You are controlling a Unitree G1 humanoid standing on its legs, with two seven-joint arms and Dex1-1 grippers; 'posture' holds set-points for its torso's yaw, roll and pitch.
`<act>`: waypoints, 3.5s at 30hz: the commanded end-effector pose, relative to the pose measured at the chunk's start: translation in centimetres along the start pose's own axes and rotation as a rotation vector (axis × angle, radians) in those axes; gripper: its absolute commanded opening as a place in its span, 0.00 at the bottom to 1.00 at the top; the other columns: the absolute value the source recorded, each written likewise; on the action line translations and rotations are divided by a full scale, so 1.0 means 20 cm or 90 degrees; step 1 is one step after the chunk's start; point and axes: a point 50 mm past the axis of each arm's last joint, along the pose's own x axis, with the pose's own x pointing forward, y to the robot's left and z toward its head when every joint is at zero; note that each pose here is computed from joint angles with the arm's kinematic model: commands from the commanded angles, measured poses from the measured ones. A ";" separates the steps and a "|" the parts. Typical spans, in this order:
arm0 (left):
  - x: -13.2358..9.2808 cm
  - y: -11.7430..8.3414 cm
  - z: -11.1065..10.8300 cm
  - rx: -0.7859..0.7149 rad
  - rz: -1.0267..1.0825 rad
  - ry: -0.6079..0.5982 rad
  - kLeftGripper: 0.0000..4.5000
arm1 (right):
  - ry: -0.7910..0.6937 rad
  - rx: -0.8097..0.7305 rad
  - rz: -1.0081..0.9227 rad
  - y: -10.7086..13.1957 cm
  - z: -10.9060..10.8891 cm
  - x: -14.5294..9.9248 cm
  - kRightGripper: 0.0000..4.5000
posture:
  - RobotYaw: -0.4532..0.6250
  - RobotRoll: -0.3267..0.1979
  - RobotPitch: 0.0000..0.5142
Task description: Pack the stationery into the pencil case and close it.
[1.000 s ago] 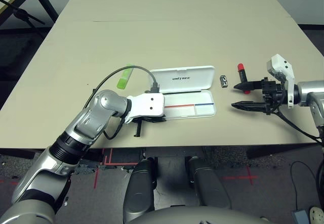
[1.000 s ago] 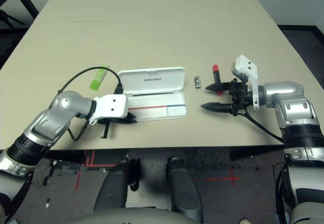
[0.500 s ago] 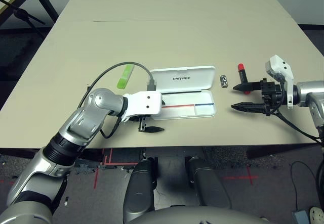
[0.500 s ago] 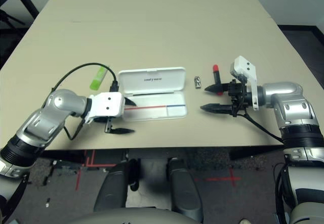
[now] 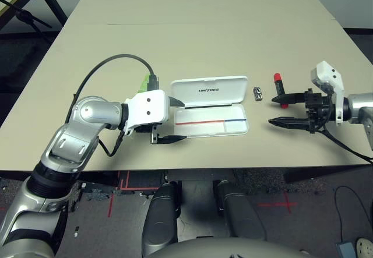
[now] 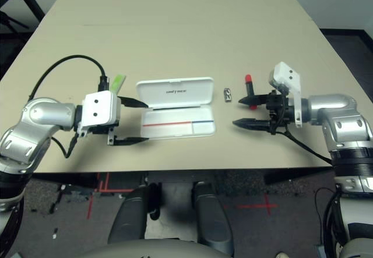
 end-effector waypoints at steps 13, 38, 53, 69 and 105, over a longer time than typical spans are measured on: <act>-0.01 -0.06 0.03 0.002 -0.036 0.009 1.00 | 0.097 0.150 -0.252 -0.07 0.10 -0.09 1.00 | 0.41 0.62 0.35; 0.09 -0.13 0.05 -0.006 -0.059 -0.007 1.00 | 0.170 0.312 -0.439 -0.24 0.06 0.12 1.00 | 0.45 0.62 0.40; 0.07 -0.13 0.05 0.000 -0.053 0.005 1.00 | 0.192 0.306 -0.415 -0.28 -0.02 0.26 1.00 | 0.49 0.62 0.36; 0.08 -0.14 0.05 -0.002 -0.056 0.007 1.00 | 0.205 0.298 -0.425 -0.29 -0.02 0.17 0.11 | 0.48 0.62 0.37; 0.06 -0.09 0.03 0.027 -0.109 0.046 1.00 | 0.231 -0.258 0.194 0.15 0.35 -0.02 0.11 | 0.41 0.62 0.37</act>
